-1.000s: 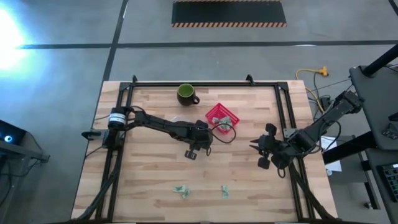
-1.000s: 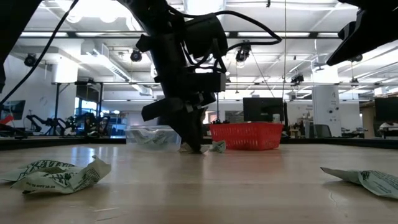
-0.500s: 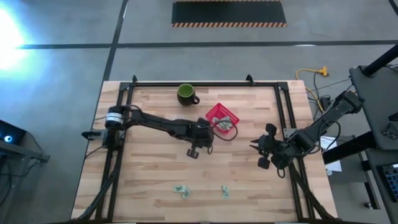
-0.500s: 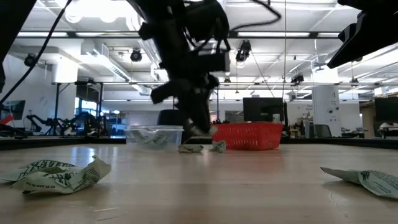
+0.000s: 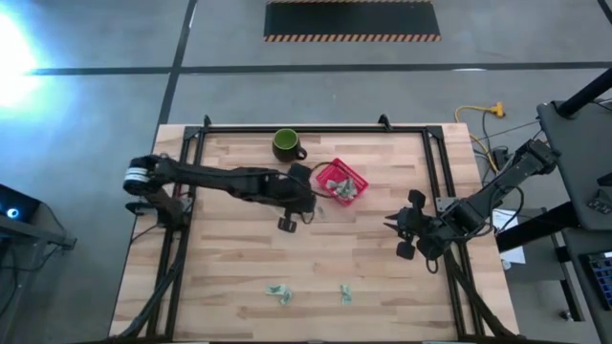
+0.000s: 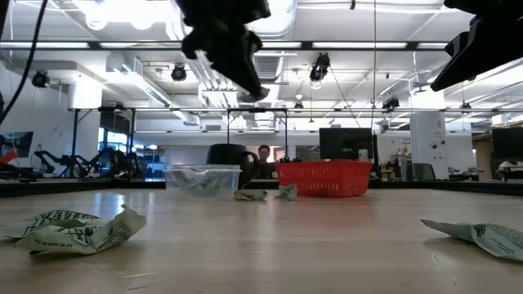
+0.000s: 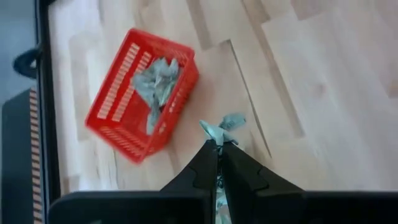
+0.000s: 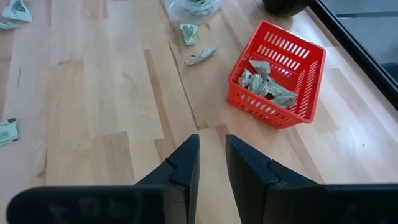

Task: Pick and place items into bin
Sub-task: Put the stevia packet into the transparent bin

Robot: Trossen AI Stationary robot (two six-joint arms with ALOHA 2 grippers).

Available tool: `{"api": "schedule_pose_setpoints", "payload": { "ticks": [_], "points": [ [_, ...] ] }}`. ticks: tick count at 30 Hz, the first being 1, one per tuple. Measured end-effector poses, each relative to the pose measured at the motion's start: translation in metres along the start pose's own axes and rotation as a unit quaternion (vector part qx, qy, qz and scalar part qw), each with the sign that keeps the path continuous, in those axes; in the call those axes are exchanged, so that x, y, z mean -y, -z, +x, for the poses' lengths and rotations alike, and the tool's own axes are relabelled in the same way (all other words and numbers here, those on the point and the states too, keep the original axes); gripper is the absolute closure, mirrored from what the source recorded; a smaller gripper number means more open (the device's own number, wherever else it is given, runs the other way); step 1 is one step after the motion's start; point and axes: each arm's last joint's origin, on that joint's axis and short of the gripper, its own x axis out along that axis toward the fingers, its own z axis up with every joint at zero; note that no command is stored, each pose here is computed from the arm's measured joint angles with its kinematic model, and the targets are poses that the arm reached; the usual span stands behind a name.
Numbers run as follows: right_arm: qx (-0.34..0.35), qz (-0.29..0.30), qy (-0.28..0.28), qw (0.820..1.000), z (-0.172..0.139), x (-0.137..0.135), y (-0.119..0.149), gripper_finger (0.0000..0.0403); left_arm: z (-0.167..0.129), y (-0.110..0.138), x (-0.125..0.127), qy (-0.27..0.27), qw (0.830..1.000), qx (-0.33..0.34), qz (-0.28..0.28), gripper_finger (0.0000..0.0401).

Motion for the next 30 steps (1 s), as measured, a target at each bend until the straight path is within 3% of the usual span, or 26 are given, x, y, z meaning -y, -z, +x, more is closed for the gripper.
{"api": "schedule_pose_setpoints", "payload": {
  "ticks": [4,10,17,24,30],
  "points": [
    [0.0,0.001,0.0,1.0,0.0,0.0,0.0,0.0335,-0.004,0.019,-0.001,-0.001,1.0,-0.018,-0.018,0.0401],
    [0.004,0.004,-0.004,1.0,0.001,-0.001,0.0,0.0335,0.01,0.057,-0.003,0.003,0.996,-0.073,-0.044,0.0401],
    [0.005,0.004,-0.004,1.0,0.001,-0.001,0.0,0.0335,0.023,0.085,-0.002,0.011,0.991,-0.118,-0.063,0.0401],
    [0.006,0.005,-0.004,1.0,0.001,-0.002,0.0,0.0335,0.028,0.095,0.0,0.015,0.988,-0.126,-0.086,0.0397],
    [0.009,0.008,-0.007,1.0,0.001,-0.002,-0.001,0.0335,0.029,0.096,0.0,0.015,0.988,-0.127,-0.085,0.0337]
  ]
}}
